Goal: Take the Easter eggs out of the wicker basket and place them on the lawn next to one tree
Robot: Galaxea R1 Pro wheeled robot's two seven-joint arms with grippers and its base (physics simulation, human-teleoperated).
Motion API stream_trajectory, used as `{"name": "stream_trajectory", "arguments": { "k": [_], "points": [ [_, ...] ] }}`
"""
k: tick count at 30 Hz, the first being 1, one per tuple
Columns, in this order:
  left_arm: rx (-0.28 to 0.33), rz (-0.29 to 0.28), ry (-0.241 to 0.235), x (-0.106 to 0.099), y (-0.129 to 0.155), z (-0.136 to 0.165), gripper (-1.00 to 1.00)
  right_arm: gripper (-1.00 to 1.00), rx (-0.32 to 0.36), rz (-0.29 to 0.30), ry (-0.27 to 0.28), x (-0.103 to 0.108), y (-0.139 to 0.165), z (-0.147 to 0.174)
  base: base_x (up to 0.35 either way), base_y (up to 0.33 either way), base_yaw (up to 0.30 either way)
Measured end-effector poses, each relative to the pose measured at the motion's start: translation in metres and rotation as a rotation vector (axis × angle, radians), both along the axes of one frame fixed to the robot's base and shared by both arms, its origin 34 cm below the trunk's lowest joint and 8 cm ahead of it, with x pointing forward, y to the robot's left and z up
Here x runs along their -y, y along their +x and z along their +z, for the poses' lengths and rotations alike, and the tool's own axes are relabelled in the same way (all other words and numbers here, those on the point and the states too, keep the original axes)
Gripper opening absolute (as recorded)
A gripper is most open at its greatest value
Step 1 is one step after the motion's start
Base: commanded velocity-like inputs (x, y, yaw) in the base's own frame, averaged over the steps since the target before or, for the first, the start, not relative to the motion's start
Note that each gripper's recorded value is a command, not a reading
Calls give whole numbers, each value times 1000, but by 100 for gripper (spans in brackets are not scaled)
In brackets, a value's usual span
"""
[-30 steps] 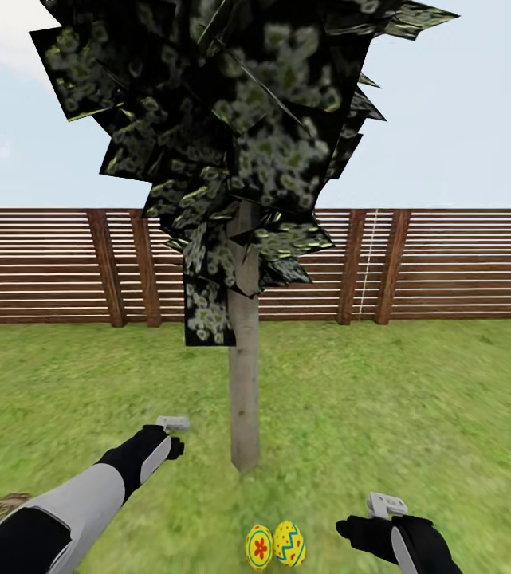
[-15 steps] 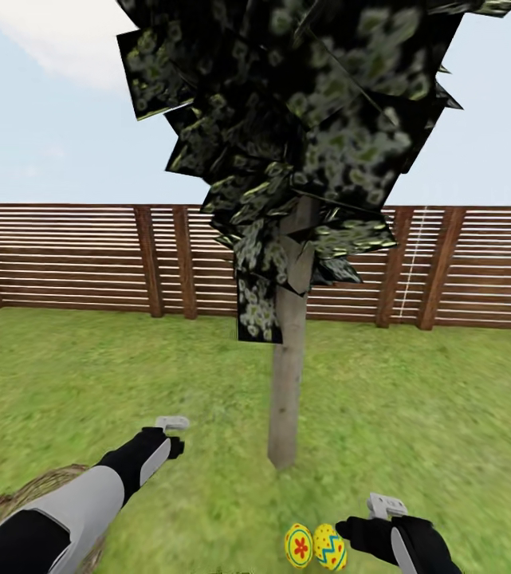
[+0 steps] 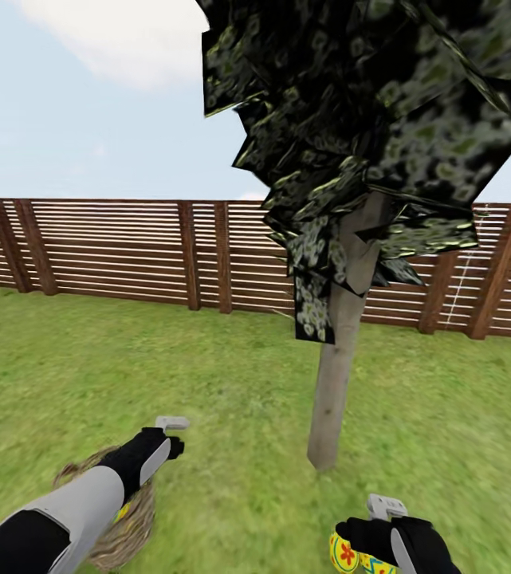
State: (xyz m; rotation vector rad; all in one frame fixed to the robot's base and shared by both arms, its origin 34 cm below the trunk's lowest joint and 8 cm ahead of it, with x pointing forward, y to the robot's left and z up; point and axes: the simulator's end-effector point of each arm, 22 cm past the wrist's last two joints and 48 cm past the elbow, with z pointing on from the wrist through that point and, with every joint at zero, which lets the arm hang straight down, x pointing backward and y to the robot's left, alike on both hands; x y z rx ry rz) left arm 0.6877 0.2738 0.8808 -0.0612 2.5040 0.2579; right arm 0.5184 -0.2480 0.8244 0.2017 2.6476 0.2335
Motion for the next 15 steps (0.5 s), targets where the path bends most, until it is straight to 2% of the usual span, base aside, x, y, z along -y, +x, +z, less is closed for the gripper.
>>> {"name": "stream_trajectory", "arguments": {
  "k": [15],
  "points": [
    [-14,-1,1,0,-2,-8,100,100,-13,0,2,-1,-3,-6,12,287,234]
  ]
}}
